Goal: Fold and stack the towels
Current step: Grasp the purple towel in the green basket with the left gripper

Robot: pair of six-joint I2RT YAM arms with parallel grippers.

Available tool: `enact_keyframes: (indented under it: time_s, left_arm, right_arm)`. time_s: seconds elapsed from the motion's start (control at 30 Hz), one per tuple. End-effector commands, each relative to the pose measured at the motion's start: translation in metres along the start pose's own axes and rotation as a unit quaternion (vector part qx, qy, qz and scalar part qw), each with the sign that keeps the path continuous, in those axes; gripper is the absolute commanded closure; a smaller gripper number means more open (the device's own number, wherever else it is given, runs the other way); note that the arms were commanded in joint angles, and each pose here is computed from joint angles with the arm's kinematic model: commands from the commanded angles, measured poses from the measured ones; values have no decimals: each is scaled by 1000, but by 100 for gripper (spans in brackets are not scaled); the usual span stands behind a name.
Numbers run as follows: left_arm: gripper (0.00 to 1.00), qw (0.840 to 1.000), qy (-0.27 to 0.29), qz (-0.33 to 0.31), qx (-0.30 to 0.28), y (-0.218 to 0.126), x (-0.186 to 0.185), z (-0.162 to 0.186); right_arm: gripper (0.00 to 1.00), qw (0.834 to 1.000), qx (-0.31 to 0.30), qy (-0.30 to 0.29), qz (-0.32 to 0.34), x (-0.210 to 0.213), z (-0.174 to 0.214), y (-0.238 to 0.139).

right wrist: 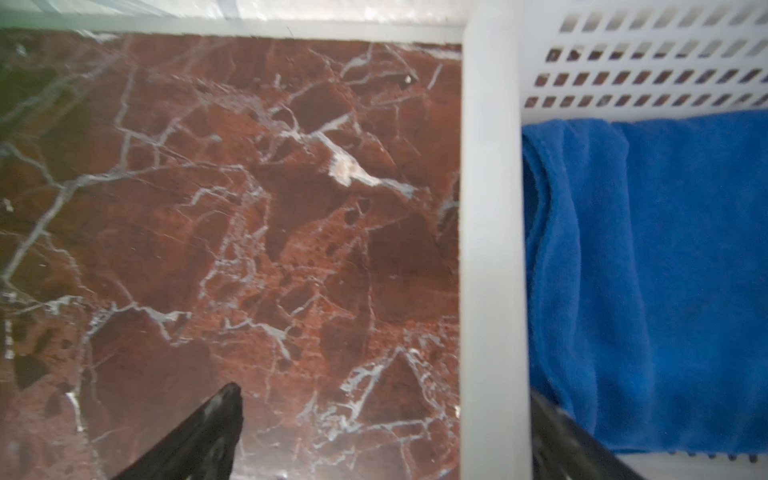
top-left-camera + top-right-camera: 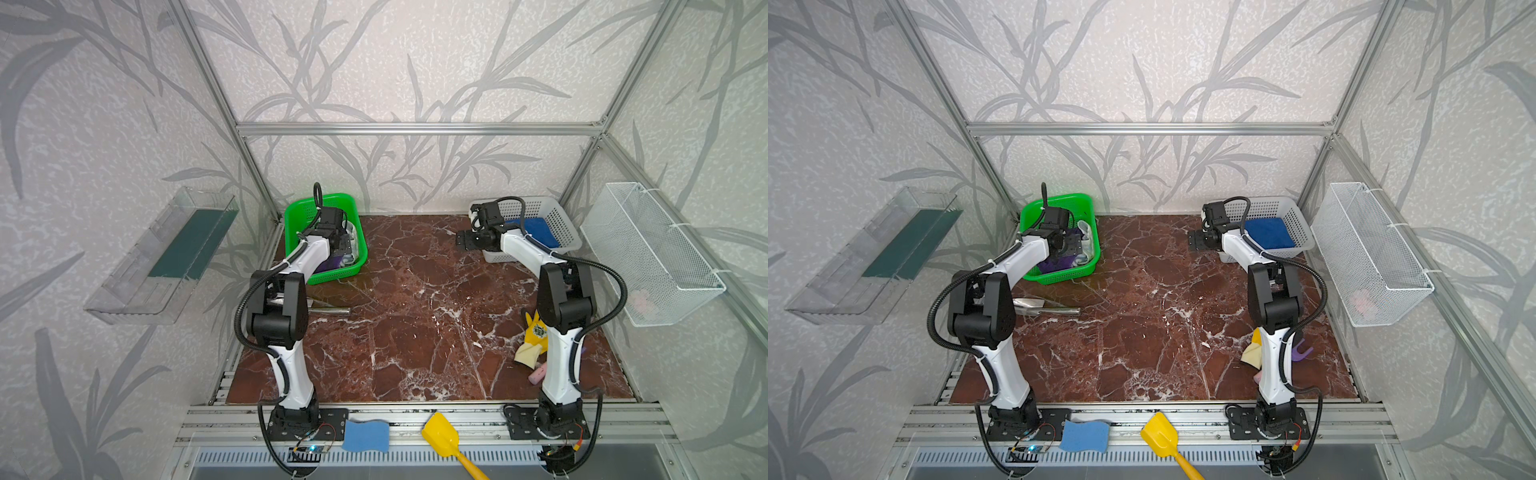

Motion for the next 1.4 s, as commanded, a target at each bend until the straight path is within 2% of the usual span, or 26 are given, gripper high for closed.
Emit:
enact_keyframes:
  time_s: [0.0,0.23,0.4,0.53,0.67,0.77,0.97,1.1,1.27,1.37]
  left_arm:
    - [9,1000,9,-6,10,0,1,-5]
    - [25,999,13,-20,40,1,4,3]
    - [32,997,8,-24,71,13,4,14]
    - [50,996,8,-25,88,20,3,18]
    - [82,996,7,-25,87,20,2,16]
    - [100,997,7,-20,67,9,1,4]
    - [100,1000,8,-3,5,-34,4,-29]
    - [100,998,3,45,-53,-73,7,-44]
    - [100,978,-20,138,-152,-125,12,-49]
    - [100,969,-23,160,-189,-147,17,-52]
  right_arm:
    - [1,1000,-16,-1,-1,7,-11,0]
    - [1,997,-63,-4,45,2,-17,-40]
    - [1,993,-90,-41,65,15,-16,-76]
    - [1,989,-102,-82,72,34,-10,-98]
    - [1,985,-115,-104,74,48,0,-112]
    - [1,985,-125,-105,63,55,7,-123]
    - [1,986,-114,-112,45,67,18,-121]
    - [1,987,-101,-122,27,79,25,-113]
    - [1,987,-90,-130,2,92,30,-105]
    - [1,988,-71,-137,-9,99,36,-93]
Point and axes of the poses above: each gripper's point midway between its finger pads, its own y axis out along the fingers, its own x axis along the line the jaws close on, z = x × y, the point moved 9 cm from there along -y, back along the fingers, and after that the axes turned 10 degrees about -y, right-handed, at the moved point
